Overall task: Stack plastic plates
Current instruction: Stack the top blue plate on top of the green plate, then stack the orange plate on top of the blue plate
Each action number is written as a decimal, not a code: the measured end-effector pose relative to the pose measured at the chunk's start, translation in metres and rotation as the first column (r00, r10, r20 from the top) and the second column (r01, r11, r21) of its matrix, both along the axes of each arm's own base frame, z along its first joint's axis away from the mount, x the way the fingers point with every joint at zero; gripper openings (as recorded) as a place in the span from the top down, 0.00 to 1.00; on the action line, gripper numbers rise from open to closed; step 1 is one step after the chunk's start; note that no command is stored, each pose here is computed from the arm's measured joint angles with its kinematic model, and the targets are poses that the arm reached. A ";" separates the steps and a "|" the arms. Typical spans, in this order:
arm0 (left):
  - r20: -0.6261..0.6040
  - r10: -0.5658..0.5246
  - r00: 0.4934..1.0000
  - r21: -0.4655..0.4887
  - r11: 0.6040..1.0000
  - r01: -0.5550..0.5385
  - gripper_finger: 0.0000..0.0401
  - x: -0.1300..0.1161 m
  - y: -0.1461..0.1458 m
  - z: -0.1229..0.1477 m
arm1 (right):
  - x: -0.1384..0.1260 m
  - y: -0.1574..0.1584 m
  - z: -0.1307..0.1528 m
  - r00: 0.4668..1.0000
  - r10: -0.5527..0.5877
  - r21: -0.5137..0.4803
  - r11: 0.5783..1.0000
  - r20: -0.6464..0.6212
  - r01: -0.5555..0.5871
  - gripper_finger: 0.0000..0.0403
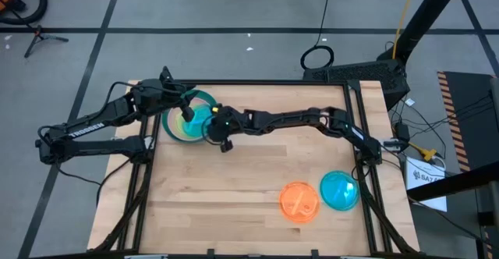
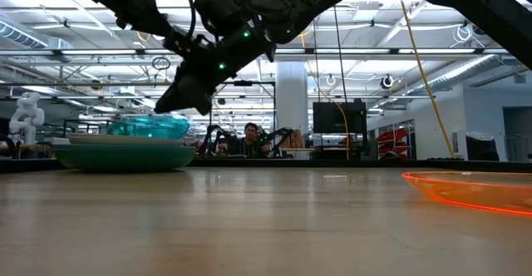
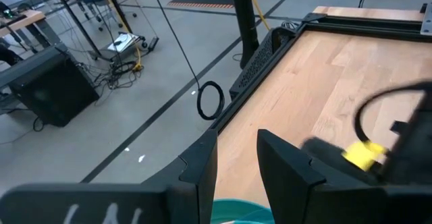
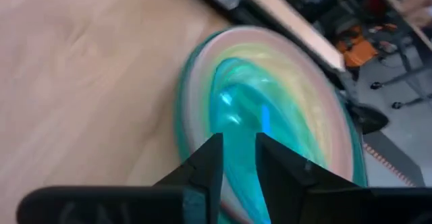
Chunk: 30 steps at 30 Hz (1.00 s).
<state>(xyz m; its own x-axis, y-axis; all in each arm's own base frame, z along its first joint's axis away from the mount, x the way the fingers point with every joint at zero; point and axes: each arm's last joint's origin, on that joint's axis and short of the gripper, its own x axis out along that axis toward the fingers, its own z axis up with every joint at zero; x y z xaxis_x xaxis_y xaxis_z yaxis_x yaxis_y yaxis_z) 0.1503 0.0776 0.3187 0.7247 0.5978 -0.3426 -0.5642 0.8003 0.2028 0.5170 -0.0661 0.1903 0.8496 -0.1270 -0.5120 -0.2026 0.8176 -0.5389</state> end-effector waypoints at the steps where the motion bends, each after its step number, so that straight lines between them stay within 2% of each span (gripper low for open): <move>1: 0.001 0.000 1.000 0.000 1.000 0.000 0.72 0.000 0.000 0.000 | 0.001 -0.003 0.002 1.000 -0.018 0.018 1.000 0.025 0.018 0.79; 5: 0.001 0.000 1.000 0.000 1.000 0.000 0.72 0.000 0.000 0.000 | 0.002 -0.013 0.008 0.990 -0.095 0.112 0.990 0.105 0.084 0.77; 10: 0.005 0.003 1.000 -0.007 1.000 -0.003 0.72 0.000 0.000 0.000 | 0.001 -0.017 0.010 0.983 -0.144 0.175 0.977 0.115 0.122 0.77; 14: 0.005 0.005 1.000 -0.013 1.000 -0.005 0.72 0.000 0.000 0.000 | -0.001 -0.011 0.022 0.982 -0.138 0.172 0.978 0.128 0.115 0.78; 18: 0.004 0.007 1.000 -0.019 1.000 -0.007 0.72 0.000 0.000 -0.001 | -0.009 -0.001 0.043 0.978 -0.180 0.094 0.981 0.108 0.170 0.79; 25: -0.031 0.021 0.999 -0.075 0.997 -0.023 0.72 -0.003 -0.001 -0.007 | -0.040 0.010 0.072 0.983 -0.158 0.021 0.987 -0.094 0.161 0.81; 30: -0.077 0.026 0.997 -0.163 0.986 -0.038 0.72 -0.004 -0.003 -0.015 | -0.065 0.011 0.070 0.930 -0.183 0.040 0.978 -0.319 0.207 0.85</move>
